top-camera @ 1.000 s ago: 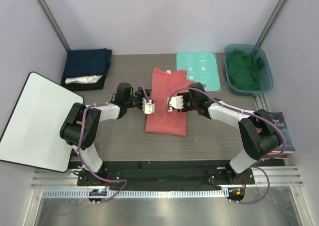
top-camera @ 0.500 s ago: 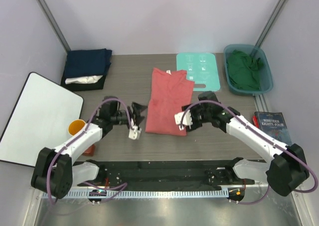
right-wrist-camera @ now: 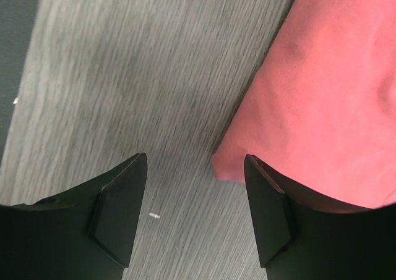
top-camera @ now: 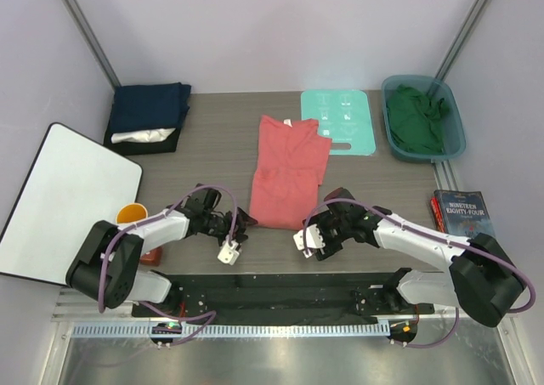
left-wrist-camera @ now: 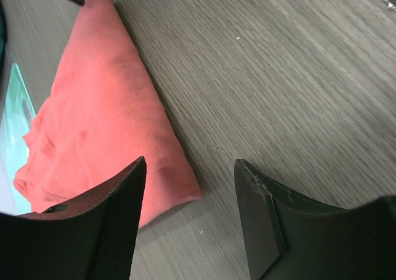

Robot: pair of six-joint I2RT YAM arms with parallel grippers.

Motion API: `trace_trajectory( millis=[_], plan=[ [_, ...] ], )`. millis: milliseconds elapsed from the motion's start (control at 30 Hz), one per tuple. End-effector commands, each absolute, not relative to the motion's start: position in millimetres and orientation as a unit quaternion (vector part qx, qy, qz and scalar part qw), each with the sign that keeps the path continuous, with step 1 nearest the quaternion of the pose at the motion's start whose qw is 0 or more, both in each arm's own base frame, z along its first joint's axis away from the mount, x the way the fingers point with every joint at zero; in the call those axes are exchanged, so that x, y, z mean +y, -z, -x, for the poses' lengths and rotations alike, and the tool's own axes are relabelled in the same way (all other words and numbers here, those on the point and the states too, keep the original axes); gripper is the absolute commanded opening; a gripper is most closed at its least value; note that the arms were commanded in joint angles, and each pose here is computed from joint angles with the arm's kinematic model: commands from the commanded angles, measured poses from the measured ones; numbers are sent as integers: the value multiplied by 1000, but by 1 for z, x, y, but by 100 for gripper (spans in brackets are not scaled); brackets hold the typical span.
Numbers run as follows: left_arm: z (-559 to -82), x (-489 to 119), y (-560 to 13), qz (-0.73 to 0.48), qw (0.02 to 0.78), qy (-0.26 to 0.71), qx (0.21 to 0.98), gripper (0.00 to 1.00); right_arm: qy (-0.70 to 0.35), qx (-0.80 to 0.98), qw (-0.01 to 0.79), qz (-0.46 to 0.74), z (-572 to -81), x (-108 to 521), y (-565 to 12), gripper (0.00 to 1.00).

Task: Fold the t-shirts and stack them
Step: Fold the tshirt

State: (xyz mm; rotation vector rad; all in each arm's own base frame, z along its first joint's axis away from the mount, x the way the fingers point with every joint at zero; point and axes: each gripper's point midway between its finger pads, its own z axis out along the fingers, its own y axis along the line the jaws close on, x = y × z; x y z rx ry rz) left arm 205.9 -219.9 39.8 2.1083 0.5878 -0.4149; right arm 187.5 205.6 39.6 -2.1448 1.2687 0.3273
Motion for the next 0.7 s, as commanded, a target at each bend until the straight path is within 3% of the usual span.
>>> trace_trajectory(
  millis=[0, 667],
  plan=[
    [-214, -231, -53, -848, 461, 163, 207, 59, -97, 476, 359, 797, -207, 218, -45, 69],
    [-264, -241, -40, -843, 475, 107, 231, 57, -55, 480, 383, 787, -234, 224, -39, 69]
  ],
)
